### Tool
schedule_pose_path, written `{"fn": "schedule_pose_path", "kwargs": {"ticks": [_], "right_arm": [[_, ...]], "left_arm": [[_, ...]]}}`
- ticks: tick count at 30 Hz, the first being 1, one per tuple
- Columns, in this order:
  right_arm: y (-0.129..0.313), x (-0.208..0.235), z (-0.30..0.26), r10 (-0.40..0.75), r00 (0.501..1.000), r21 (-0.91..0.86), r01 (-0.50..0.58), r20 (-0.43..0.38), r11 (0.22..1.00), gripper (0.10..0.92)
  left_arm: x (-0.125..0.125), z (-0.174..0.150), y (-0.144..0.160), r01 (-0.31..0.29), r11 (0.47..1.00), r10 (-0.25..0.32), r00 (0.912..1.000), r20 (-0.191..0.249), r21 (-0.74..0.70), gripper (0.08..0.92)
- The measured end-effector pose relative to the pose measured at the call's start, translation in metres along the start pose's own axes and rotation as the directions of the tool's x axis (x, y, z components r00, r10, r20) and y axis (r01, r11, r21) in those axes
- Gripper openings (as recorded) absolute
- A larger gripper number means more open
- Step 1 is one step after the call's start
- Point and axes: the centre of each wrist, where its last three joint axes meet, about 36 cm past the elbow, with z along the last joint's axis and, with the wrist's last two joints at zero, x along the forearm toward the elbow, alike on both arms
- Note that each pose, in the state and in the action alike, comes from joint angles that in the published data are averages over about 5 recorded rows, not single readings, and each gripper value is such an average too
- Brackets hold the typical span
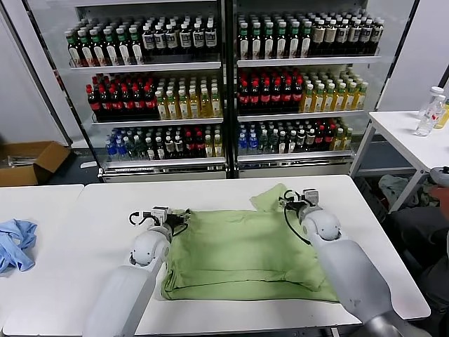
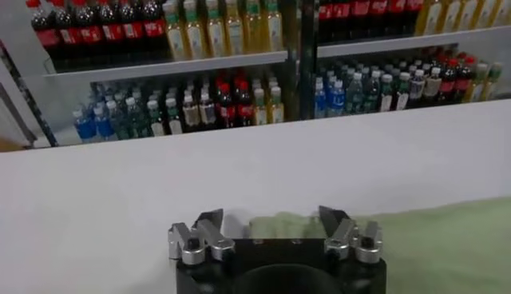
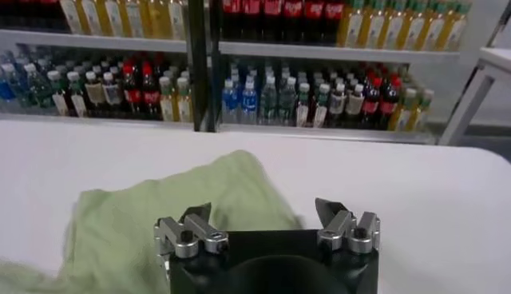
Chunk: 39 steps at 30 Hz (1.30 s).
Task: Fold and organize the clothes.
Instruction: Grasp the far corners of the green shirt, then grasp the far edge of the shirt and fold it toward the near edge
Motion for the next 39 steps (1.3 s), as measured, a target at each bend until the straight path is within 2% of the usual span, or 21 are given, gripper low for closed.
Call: {"fn": "schedule_pose_path", "kwargs": {"ticks": [14,19,22,26,31,39], "right_arm": [[-0.001,-0.012,-0.001,-0.029,0.999,0.0,0.029,-0.032,1.0,0.342],[-0.005,-0.01,0.002,-0.036,0.999,-0.002,0.036,-0.013,0.999,0.195],[-0.008,-0.007,0.002,-0.039,0.999,-0.007,0.039,0.018,0.999,0.126],[-0.011,0.002,-0.002,-0.046,0.995,-0.017,0.047,0.085,0.999,0.106],[-0.012,0.023,-0.006,-0.056,0.983,-0.025,0.062,0.175,0.998,0.106],[-0.013,0.07,0.01,-0.08,0.959,-0.022,0.09,0.272,0.996,0.106]], "left_arm": [[0.006,0.014,0.002,-0.029,0.999,0.03,0.9993,-0.023,0.021,0.291],[0.01,0.02,0.0,-0.048,0.998,0.049,0.9984,-0.026,0.045,0.145],[0.013,0.023,0.0,-0.059,0.996,0.061,0.9979,-0.02,0.068,0.096],[0.02,0.025,0.001,-0.075,0.992,0.075,0.9972,0.006,0.102,0.09],[0.034,0.021,0.004,-0.097,0.985,0.089,0.994,0.064,0.14,0.09],[0.073,0.015,0.008,-0.134,0.977,0.107,0.9807,0.163,0.164,0.09]]}}
